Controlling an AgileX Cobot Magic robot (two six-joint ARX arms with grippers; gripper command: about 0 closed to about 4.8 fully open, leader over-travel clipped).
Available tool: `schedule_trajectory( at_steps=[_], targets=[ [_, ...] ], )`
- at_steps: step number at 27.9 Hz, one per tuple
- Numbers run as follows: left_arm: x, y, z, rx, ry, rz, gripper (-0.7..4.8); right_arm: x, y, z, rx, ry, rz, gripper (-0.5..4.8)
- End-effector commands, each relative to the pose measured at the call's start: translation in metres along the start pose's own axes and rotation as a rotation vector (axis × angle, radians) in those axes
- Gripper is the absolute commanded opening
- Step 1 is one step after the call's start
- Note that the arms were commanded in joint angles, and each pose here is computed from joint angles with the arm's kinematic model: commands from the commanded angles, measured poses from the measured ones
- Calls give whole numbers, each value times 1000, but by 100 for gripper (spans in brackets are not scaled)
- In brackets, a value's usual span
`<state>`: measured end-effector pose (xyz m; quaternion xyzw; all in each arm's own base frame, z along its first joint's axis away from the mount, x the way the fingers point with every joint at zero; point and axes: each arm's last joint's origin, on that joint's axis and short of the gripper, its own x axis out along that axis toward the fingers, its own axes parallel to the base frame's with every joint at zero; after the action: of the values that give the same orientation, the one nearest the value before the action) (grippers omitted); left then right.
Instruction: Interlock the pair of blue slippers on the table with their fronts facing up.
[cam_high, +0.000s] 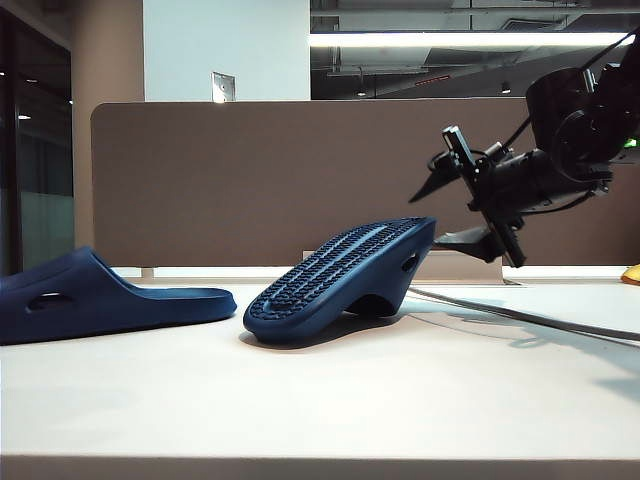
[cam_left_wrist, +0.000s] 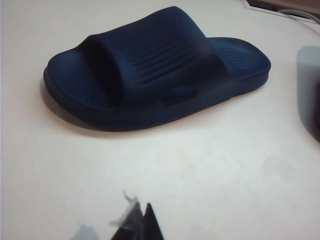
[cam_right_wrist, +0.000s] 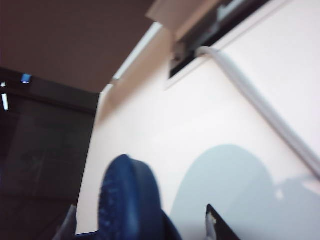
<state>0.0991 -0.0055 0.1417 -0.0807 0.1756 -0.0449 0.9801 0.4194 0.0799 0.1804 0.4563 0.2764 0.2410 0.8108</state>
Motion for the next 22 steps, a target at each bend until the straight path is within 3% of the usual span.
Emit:
schedule_trajectory(
  at_steps=[1, 3, 7, 22],
  targets=[
    [1, 0, -1, 1, 2, -2, -2, 2, -3, -2, -14, 21, 8, 324],
    [1, 0, -1, 1, 2, -2, -2, 3, -5, -3, -19, 39, 13, 322],
    [1, 0, -1, 1, 2, -2, -2, 3, -5, -4, -41, 52, 22, 263],
    [1, 0, -1, 1, 2, -2, -2, 3, -5, -4, -140, 69, 40, 265]
  ],
)
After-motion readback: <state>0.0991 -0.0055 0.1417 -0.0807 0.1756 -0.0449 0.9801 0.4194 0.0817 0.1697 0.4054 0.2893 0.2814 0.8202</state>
